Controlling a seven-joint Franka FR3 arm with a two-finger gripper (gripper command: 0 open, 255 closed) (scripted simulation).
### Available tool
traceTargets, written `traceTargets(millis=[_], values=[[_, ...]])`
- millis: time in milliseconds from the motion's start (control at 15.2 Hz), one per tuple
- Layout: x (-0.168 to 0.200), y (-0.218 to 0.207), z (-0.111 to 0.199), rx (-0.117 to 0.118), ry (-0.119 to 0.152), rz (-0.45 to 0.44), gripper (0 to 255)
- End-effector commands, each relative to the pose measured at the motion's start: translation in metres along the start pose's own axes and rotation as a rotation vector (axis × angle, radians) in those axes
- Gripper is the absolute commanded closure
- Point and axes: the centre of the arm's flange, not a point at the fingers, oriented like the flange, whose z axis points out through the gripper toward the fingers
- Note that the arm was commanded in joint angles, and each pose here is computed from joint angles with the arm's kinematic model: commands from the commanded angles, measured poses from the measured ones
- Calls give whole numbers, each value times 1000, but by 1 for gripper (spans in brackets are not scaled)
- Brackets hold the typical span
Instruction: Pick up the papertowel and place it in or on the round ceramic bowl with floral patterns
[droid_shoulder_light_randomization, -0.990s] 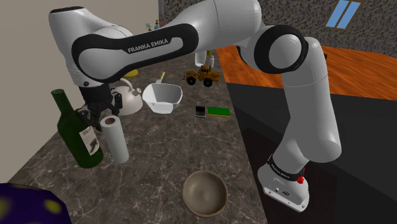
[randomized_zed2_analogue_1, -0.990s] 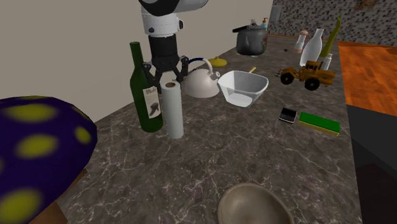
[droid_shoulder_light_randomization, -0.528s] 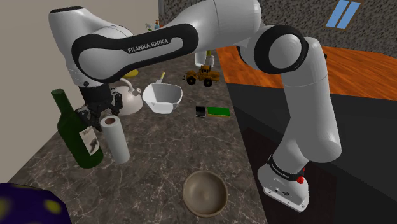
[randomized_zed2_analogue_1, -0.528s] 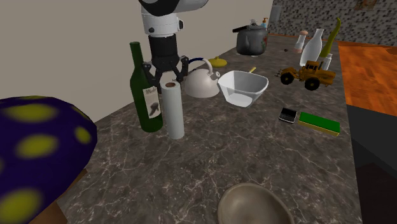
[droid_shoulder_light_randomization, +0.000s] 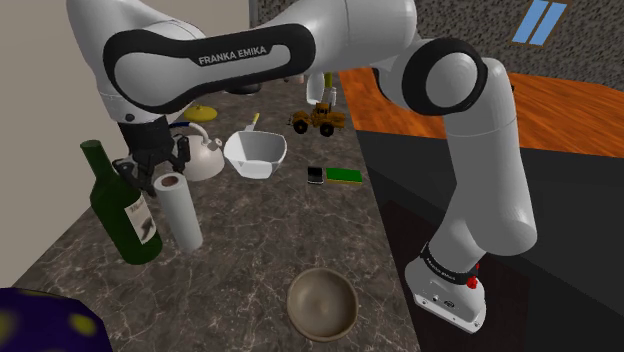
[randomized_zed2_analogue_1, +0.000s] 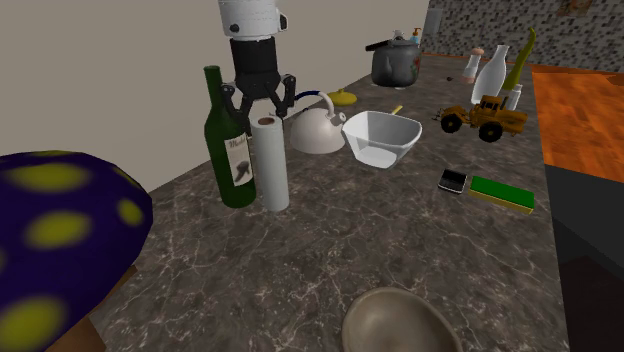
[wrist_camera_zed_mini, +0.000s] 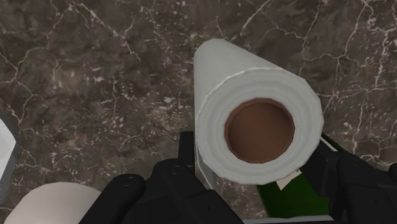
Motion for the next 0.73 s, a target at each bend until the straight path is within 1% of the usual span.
traceTargets(millis=[0,660], values=[[0,1,-10,0,0,0,255],[-1,2,-63,0,0,0,255]])
